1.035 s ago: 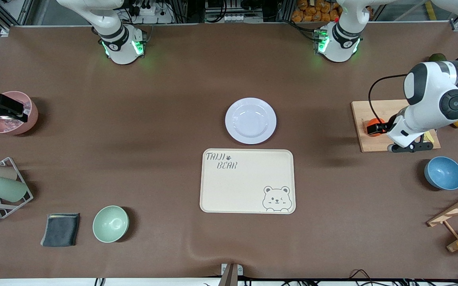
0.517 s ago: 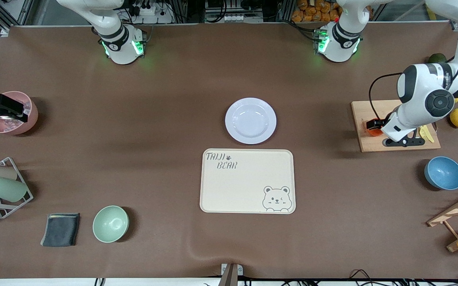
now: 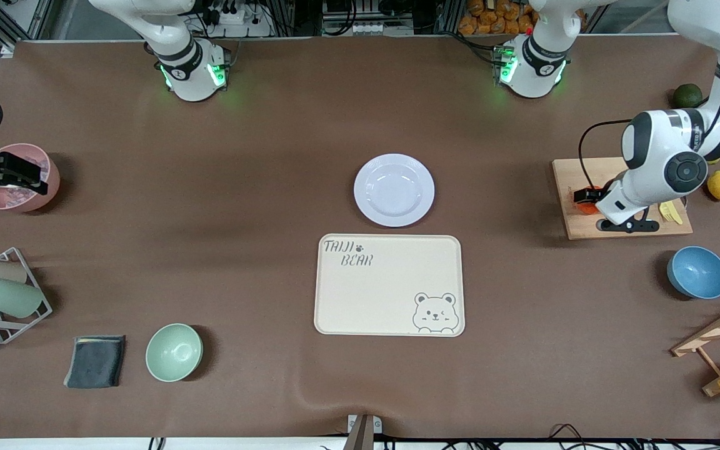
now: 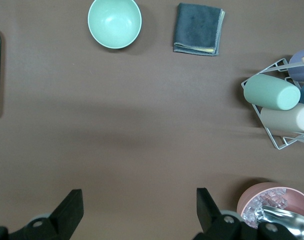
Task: Place orange and plate with both arms
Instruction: 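Lower the left gripper over the orange and close on it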
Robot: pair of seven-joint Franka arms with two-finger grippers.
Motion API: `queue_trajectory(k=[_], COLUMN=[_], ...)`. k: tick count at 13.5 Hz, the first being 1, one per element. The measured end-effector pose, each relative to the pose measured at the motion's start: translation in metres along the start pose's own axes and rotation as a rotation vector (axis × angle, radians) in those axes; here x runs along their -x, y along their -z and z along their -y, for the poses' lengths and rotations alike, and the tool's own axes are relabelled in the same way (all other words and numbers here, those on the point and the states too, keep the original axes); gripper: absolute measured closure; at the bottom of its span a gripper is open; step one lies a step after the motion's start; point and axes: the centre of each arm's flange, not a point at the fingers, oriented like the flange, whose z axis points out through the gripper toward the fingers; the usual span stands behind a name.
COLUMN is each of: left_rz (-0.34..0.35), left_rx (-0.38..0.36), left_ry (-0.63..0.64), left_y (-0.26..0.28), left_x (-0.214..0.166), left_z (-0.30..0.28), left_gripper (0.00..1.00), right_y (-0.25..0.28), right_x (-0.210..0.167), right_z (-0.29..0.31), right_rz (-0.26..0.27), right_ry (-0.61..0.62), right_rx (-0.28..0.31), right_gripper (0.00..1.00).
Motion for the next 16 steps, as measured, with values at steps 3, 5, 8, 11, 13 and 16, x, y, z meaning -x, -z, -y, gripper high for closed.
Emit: queue_trajectory(k=[3, 5, 8, 11, 13, 16], left_rz=[0.013, 0.021, 0.027, 0.033, 0.033, 0.033], left_rx=[0.006, 0.009, 0.011, 0.015, 0.018, 0.019], left_ry=[-0.004, -0.007, -0.008, 0.004, 0.018, 0.021], left_y=[-0.014, -0.021, -0.026, -0.028, -0.029, -0.029], left_x=[-0.002, -0.003, -0.003, -0.001, 0.0, 0.001], left_z=[-0.002, -0.003, -0.004, 0.002, 0.009, 0.01], left_gripper=[0.0, 0.0, 0.0, 0.19, 0.27, 0.27], right_y=[-0.006, -0.008, -0.009, -0.009, -0.009, -0.009], right_x=[0.0, 0.0, 0.0, 0.0, -0.001, -0.003], right_z=[0.0, -0.001, -0.002, -0.002, 0.0, 0.01], right_rz=[0.025, 0.031, 0.032, 0.032, 0.032, 0.033], right_ry=[0.045, 0.05, 0.05, 0.051, 0.055, 0.072], right_rx=[-0.007, -0.008, -0.009, -0.009, -0.009, -0.01], right_gripper=[0.0, 0.0, 0.0, 0.0, 0.0, 0.0])
